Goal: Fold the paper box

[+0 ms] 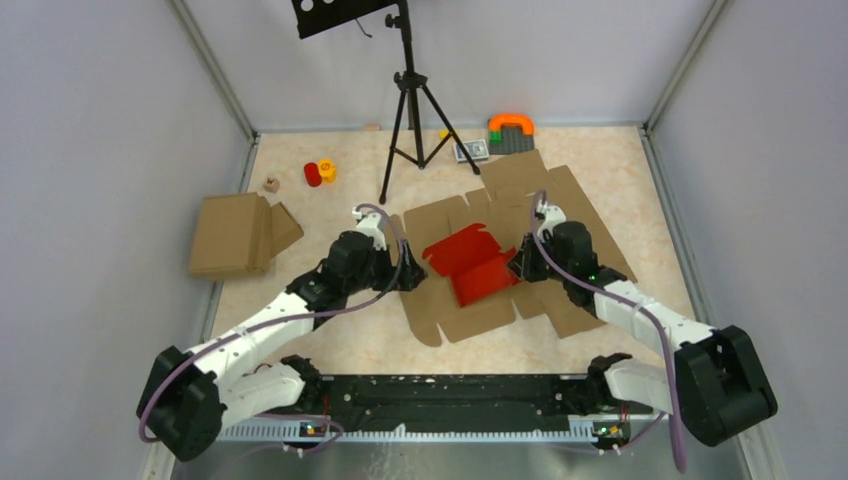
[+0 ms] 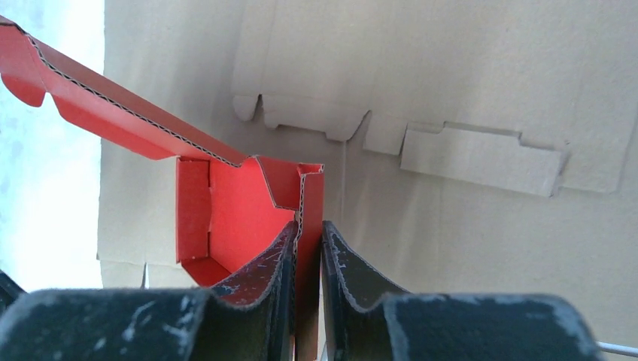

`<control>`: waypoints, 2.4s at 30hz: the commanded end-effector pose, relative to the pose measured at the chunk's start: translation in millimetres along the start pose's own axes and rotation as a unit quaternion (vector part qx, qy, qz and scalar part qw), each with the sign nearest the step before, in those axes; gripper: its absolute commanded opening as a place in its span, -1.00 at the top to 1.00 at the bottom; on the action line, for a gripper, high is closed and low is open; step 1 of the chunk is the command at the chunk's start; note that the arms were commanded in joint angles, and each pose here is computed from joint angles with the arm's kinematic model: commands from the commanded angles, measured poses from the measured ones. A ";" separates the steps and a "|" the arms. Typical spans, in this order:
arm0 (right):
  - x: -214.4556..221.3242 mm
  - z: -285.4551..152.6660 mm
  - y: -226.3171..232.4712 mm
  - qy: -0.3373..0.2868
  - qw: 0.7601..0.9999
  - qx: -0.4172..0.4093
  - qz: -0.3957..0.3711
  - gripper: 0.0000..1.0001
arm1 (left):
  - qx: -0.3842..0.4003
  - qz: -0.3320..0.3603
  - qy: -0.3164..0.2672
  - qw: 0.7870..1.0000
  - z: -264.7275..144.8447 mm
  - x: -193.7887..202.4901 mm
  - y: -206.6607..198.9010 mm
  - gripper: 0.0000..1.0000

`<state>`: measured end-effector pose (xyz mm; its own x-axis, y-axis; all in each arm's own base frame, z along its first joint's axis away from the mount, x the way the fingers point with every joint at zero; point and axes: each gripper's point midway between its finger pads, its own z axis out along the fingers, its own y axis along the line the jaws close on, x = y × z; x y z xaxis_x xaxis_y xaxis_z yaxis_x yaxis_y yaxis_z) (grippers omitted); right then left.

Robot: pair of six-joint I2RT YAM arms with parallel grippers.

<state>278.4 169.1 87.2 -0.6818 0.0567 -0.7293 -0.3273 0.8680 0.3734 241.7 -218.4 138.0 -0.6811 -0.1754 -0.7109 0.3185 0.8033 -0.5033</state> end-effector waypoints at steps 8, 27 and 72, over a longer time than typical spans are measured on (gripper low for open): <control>10.7 2.6 34.5 -0.082 0.994 -0.066 0.020 0.63 | 0.005 -0.060 0.161 0.985 32.1 49.1 -20.9 -0.52; 30.3 -14.6 52.6 -0.133 0.990 -0.038 0.042 0.48 | -0.150 -0.035 0.207 0.966 59.9 88.3 3.5 0.20; 58.5 -19.7 43.3 -0.084 0.994 -0.011 0.069 -0.07 | -0.211 0.034 0.202 0.956 64.0 65.9 19.4 0.85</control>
<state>210.8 201.8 66.2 -0.6035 0.2285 -0.7639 -0.2864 0.8320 0.4751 235.9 -247.3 34.0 -0.9158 0.0390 -0.3997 0.1113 0.9809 -0.1594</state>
